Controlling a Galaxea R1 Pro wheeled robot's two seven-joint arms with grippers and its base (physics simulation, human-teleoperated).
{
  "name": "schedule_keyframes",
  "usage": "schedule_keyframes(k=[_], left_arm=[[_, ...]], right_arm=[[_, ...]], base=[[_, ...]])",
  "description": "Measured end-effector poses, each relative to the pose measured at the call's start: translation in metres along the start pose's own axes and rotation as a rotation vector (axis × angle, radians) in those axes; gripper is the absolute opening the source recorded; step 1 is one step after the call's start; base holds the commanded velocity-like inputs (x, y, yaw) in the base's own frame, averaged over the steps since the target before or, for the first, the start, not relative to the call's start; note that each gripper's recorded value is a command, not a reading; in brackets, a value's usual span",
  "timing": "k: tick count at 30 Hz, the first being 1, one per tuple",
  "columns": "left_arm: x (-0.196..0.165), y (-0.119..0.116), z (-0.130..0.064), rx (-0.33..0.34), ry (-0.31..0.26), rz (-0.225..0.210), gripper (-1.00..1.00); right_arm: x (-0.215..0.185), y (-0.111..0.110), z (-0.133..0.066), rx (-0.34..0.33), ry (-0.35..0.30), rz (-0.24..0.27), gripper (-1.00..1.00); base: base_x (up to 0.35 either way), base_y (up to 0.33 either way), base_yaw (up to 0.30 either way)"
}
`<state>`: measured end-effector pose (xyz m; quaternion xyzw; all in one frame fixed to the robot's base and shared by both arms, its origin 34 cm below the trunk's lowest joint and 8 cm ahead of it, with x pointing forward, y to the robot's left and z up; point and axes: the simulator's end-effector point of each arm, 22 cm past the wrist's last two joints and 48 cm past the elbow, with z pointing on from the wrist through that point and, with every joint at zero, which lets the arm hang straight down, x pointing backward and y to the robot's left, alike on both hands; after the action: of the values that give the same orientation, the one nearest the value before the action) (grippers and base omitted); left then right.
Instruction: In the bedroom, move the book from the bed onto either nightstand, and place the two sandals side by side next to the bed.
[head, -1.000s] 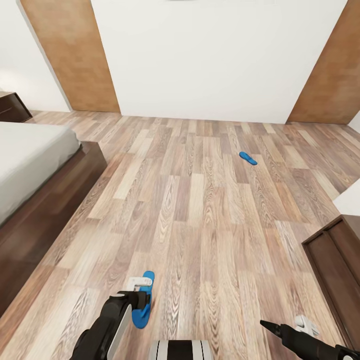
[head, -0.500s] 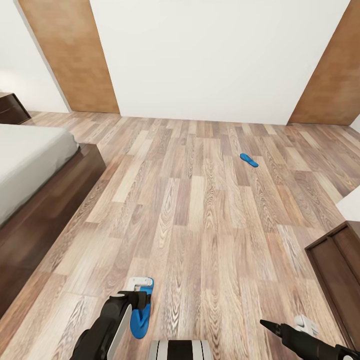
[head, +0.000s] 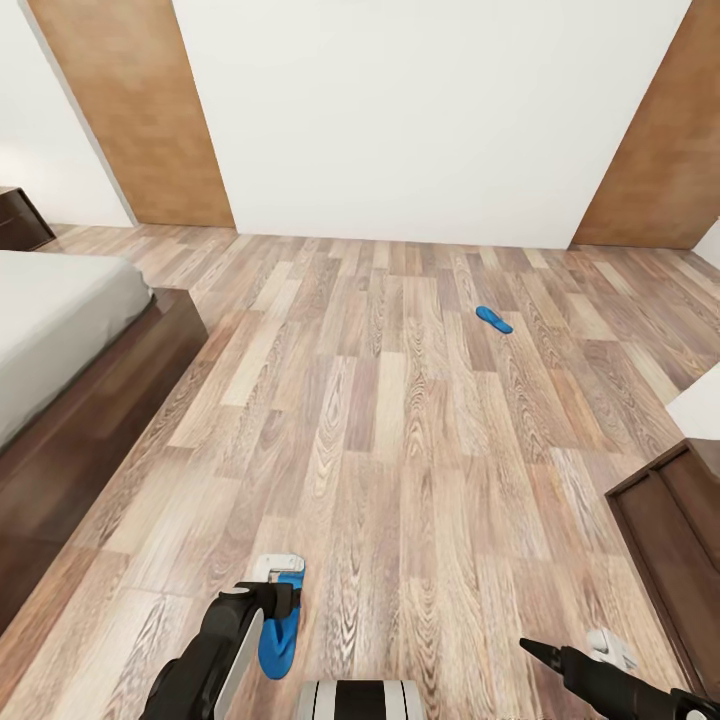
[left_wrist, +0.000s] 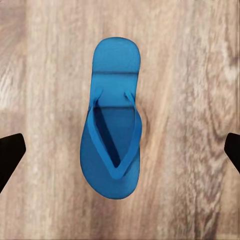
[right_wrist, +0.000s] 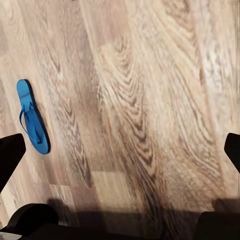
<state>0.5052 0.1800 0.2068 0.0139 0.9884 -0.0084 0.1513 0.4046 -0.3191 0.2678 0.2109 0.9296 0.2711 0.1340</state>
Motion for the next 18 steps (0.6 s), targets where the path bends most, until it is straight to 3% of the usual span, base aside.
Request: schedule_keyframes(k=[6,18], left_arm=[[-0.0009,0.0001,-0.0006,0.000,-0.002,0.000,1.00],[-0.0013,0.0040,-0.0006,-0.012,-0.005,-0.003,1.00]], right_arm=[[-0.0006,0.0004,-0.0005,-0.001,-0.002,0.000,1.00],[-0.0005,0.0004,-0.0006,-0.001,-0.002,0.000,1.00]], base=[[0.000,0.000,-0.152],[0.000,0.000,-0.012]])
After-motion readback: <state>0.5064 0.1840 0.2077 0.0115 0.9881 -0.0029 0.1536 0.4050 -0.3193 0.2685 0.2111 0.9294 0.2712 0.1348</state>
